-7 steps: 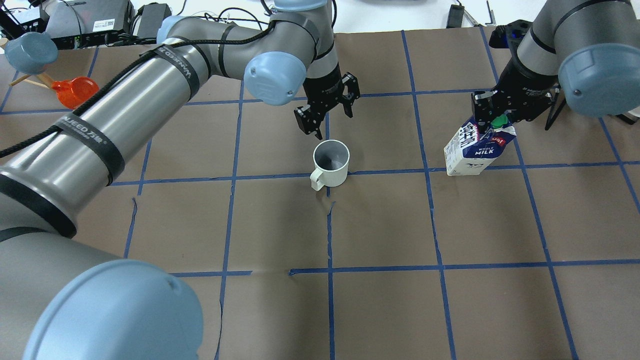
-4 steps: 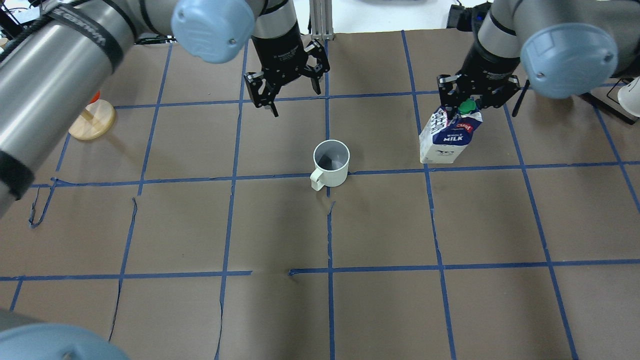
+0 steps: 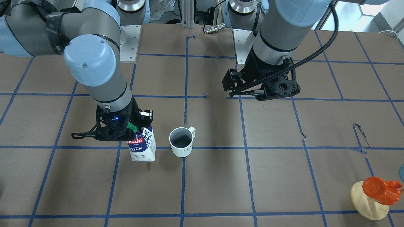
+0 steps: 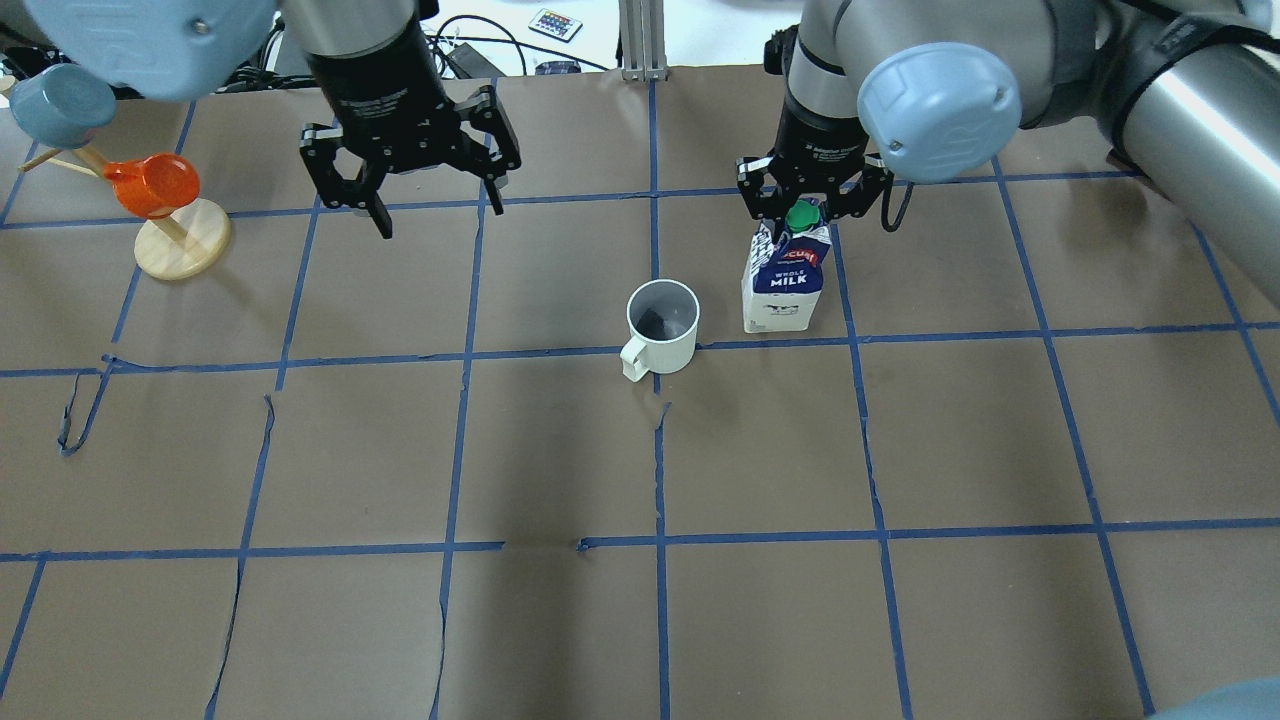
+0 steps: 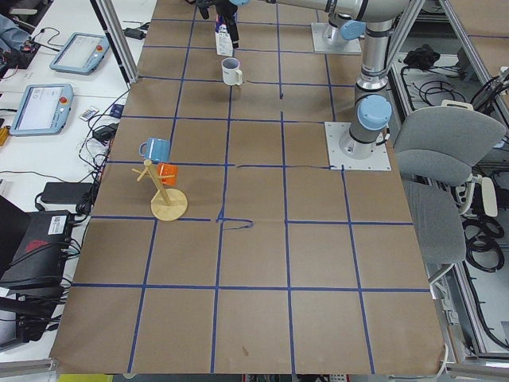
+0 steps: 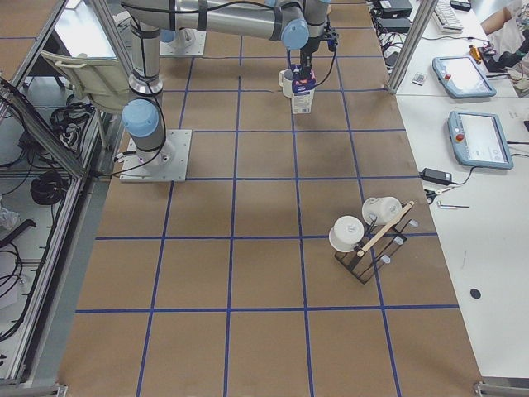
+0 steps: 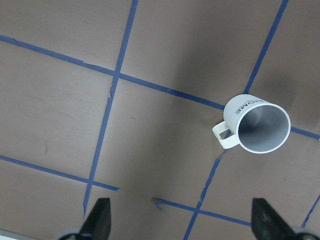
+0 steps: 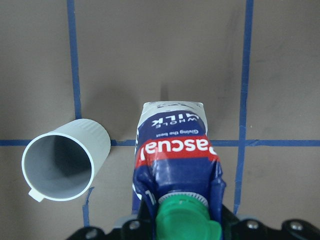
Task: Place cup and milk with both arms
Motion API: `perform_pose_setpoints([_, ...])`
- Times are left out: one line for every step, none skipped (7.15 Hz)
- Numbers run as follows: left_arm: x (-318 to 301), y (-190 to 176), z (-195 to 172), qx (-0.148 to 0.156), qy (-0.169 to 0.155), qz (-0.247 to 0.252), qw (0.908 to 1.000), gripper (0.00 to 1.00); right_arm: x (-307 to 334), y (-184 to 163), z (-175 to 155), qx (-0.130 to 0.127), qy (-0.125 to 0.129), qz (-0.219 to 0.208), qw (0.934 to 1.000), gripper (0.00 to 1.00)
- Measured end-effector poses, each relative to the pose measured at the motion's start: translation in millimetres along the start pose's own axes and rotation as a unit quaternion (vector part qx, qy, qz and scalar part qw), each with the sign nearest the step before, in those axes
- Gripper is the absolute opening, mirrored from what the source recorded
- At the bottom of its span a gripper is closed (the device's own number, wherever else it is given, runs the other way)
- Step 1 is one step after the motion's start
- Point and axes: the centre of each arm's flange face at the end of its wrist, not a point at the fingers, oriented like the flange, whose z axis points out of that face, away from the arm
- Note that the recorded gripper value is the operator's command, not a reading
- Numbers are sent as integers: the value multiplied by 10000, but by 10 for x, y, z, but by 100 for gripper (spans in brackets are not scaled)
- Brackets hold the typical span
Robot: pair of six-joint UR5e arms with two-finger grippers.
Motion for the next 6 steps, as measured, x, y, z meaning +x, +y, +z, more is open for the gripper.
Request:
perform_pose_setpoints([-271, 5, -77, 58, 28, 326, 9994, 100, -116, -2, 85, -69, 10, -70, 10000, 20])
perform_pose_setpoints([-475, 18, -131, 110, 48, 512, 9986, 95, -188, -5, 159, -128, 17, -116, 9998, 20])
perform_pose_setpoints([-578, 36, -156, 175, 58, 623, 9979, 99, -250, 0, 212, -167, 23, -147, 9997, 20])
perform_pose_setpoints([-614, 31, -151, 303, 65, 682, 9972, 100, -317, 7, 262, -192, 33, -137, 9997, 20])
perform_pose_setpoints([-627, 22, -123, 448, 70, 705, 9965, 100, -368, 8, 310, -212, 42, -97, 9997, 20])
perform_pose_setpoints([-633, 41, -105, 528, 71, 711, 9960, 100, -394, 6, 340, -226, 46, -77, 9997, 20])
